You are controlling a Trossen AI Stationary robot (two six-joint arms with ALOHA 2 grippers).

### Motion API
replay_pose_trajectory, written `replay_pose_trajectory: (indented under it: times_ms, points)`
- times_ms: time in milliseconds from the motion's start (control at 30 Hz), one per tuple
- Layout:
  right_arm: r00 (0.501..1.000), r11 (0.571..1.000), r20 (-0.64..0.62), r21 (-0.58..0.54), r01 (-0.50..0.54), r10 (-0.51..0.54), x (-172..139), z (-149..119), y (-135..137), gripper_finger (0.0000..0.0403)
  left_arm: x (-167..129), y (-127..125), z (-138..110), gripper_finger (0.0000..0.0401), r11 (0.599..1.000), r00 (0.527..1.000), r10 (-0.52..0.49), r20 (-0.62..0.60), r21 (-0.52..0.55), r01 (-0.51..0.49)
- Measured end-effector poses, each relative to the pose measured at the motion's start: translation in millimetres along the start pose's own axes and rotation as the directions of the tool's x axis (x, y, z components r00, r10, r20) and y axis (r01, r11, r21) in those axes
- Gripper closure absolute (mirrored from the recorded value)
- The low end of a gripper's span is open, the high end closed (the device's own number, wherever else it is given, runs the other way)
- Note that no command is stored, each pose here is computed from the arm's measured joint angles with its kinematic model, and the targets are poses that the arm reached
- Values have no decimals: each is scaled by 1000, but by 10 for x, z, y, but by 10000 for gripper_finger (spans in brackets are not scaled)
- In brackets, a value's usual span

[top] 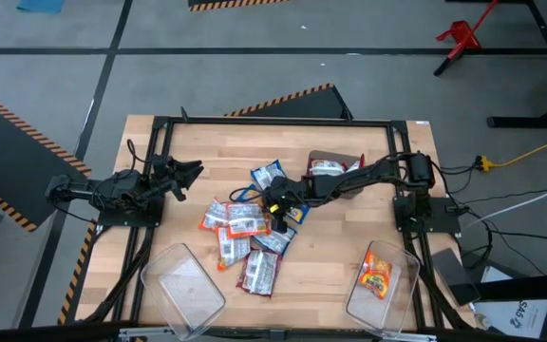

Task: Sort Maruchan noodles
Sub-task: Put the orange noodle pack into the right transparent bin

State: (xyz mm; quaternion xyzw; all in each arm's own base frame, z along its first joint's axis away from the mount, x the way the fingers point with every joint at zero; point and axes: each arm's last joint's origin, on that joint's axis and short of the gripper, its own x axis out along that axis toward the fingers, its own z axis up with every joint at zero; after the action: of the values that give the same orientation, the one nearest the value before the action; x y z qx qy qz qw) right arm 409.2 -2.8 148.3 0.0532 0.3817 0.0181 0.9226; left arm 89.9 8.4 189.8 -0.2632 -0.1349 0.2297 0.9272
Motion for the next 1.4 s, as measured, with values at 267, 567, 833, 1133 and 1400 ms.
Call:
replay_pose_trajectory:
  times_ms: [267, 567, 833, 1133, 1400]
  points:
    - [1000, 999, 7, 37, 1, -2, -76, 76, 64, 402, 0, 0, 0, 243, 1000, 1000, 0, 0, -20, 0]
    - [999, 999, 25, 28, -35, 34, -313, 336, 356, 403, 0, -4, -4, 243, 1000, 1000, -15, -10, -25, 15]
    - [1000, 999, 6, 48, -24, 24, -750, 522, 777, 403, 0, -8, -4, 243, 999, 999, -28, -15, -26, 28]
    - [998, 995, 1, -81, 62, -62, -995, 489, 1105, 385, 0, -8, -1, 243, 999, 1000, -24, -11, -22, 24]
    - [1000, 948, -9, -317, 17, -21, -412, 280, 1333, 235, 0, -7, -1, 243, 999, 1000, -24, -10, -24, 23]
